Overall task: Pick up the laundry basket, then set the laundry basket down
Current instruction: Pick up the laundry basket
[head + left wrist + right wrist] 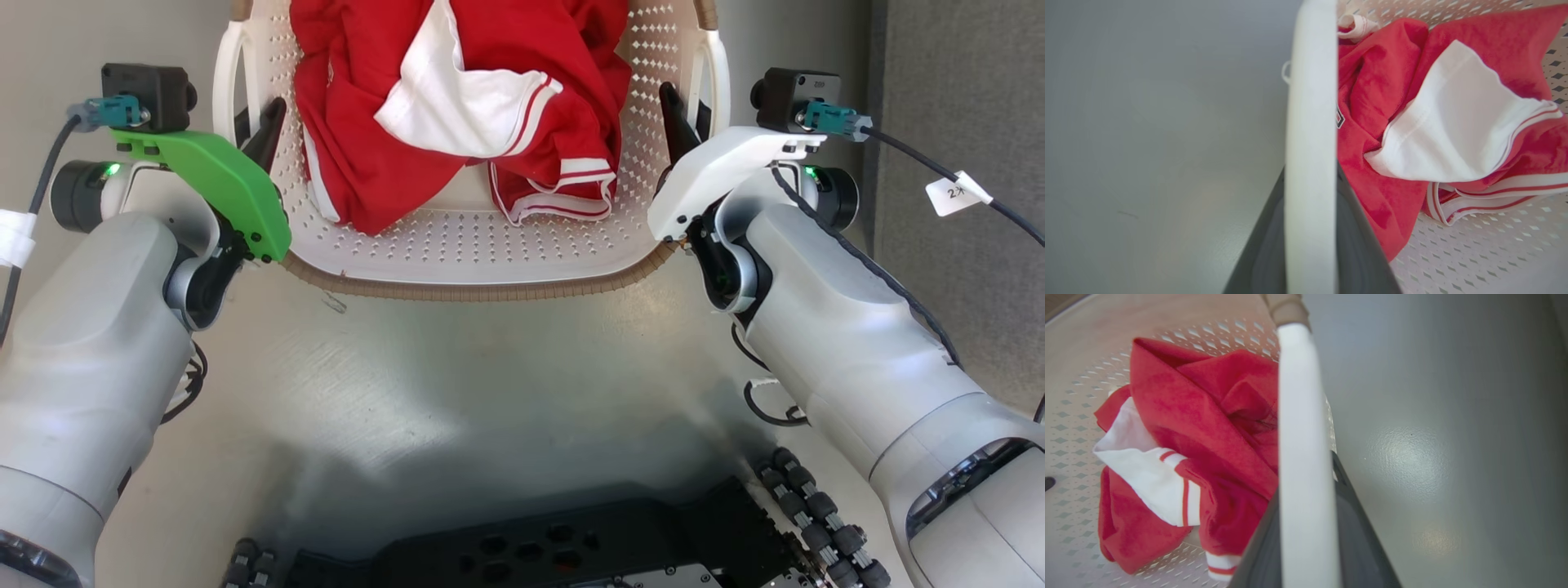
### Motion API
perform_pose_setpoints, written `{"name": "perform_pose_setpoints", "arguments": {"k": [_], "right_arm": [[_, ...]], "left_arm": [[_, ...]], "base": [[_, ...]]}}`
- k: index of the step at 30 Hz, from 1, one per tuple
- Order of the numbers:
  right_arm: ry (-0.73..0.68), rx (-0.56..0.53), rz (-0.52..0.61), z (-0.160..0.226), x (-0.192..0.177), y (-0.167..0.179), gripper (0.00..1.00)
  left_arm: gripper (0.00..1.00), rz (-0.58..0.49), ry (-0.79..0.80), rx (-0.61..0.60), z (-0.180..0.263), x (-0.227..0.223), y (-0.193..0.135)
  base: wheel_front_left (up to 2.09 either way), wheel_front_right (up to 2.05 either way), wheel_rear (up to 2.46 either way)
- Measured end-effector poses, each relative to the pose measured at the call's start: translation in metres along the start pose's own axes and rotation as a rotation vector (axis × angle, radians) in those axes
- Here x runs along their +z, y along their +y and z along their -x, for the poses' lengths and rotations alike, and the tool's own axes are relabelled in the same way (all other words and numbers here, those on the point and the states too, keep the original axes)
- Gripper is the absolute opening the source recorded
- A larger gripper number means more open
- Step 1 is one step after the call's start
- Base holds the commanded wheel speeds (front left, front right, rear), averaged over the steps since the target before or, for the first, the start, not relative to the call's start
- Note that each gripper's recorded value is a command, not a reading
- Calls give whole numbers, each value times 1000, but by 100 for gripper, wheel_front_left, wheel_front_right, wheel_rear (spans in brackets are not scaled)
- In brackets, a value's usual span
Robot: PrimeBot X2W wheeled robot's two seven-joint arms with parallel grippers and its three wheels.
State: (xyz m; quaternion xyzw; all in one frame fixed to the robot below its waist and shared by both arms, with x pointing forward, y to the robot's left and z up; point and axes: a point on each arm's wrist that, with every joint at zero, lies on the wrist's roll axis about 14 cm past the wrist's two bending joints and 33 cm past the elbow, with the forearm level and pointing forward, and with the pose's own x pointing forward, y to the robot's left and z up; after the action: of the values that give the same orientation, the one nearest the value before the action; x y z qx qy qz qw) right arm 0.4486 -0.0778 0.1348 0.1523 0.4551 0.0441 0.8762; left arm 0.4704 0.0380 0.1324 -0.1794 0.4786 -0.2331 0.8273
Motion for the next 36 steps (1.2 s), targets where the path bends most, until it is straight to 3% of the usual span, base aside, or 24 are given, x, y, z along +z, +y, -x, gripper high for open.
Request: {"name": "perform_pose_setpoints", "arguments": {"k": [36], "right_arm": [[-35, 110, 124, 105, 40, 44, 0]], "left_arm": [[0, 30, -10, 62, 99, 18, -62]], "base": [[0, 0, 0]]}}
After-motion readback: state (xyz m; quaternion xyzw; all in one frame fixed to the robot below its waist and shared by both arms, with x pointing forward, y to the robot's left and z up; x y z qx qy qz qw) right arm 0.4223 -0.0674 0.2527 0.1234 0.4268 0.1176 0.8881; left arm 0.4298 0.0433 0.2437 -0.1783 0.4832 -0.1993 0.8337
